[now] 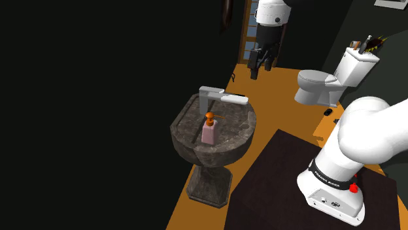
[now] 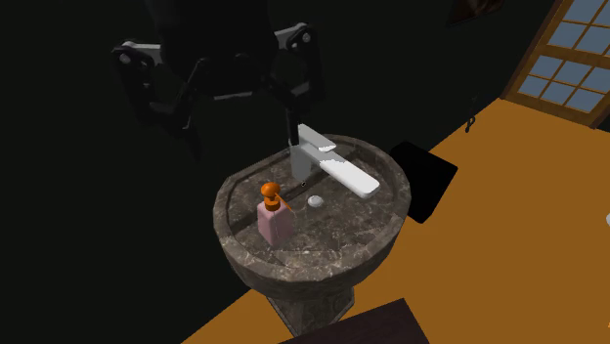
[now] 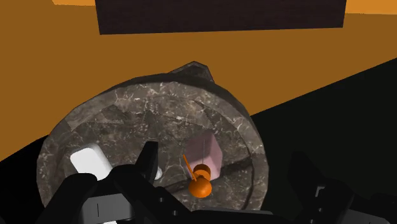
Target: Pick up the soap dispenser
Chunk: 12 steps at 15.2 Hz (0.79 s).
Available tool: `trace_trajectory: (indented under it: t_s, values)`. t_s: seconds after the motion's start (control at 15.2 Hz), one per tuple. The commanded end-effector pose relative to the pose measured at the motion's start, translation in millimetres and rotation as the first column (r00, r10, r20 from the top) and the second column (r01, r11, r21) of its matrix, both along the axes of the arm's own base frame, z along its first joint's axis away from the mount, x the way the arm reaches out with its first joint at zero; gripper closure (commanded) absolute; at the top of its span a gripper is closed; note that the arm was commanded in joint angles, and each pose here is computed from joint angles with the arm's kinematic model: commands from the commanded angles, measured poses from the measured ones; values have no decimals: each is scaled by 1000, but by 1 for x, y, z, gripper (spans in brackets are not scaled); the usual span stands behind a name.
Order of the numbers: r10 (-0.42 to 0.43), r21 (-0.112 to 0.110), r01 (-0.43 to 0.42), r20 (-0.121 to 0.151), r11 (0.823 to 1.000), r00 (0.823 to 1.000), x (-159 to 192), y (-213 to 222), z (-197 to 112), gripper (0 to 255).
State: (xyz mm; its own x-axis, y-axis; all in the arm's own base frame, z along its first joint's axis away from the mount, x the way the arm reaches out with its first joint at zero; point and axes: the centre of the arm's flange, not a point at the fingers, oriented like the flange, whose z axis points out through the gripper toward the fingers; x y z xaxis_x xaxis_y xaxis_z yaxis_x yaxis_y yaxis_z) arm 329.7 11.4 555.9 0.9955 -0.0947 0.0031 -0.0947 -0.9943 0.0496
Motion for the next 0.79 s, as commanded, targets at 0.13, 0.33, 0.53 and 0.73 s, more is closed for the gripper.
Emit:
trace_trajectory:
  t_s: [0.13,0.33,0.53,0.73]
  values:
    - [-12,-12,13,6,1000,1000,29,-1,-44,0]
    - [-22,-21,22,10,1000,1000,52,-2,-76,0]
    - [-31,-31,31,13,999,999,75,-3,-107,0]
    - [-40,-40,41,16,998,999,98,-5,-139,0]
